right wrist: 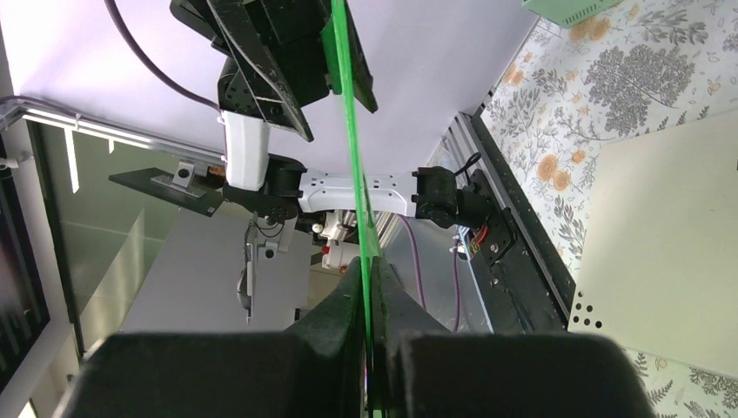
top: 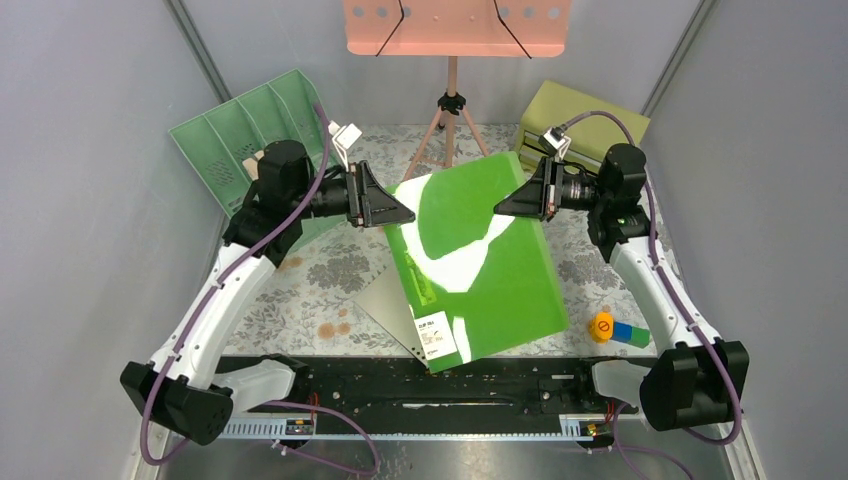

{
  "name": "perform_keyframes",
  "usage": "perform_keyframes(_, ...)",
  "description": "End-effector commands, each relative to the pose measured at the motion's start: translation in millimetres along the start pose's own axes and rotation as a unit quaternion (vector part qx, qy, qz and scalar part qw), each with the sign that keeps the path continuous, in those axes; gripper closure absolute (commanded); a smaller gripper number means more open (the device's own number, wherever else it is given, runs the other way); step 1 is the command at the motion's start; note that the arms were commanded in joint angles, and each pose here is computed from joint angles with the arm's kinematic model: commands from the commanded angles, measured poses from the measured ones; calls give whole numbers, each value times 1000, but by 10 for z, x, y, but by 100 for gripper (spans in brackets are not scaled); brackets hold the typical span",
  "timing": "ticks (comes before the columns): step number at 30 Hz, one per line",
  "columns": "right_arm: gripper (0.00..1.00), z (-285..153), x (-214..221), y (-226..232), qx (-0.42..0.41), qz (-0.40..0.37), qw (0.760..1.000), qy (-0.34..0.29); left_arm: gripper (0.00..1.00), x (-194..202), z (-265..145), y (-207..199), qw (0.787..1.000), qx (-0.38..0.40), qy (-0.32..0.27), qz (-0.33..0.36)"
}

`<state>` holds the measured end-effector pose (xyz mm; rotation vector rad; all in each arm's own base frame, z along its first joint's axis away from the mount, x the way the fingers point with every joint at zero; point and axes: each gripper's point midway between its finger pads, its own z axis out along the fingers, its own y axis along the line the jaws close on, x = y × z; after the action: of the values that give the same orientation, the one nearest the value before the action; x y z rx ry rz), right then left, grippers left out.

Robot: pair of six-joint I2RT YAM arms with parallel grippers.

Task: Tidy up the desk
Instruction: Place the folder in the storage box.

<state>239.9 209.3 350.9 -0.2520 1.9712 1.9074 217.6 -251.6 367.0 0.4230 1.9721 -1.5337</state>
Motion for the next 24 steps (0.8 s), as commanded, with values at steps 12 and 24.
perform_keyframes(12, 98, -9, 24, 75, 12, -28, 1000, -2, 100, -114, -191, -465, 996, 53, -50, 47)
perform_keyframes(24, 24, -60, -170, -88, 70, -13, 997, -38, 100, -191, -201, -376, 996, 16, -74, 37)
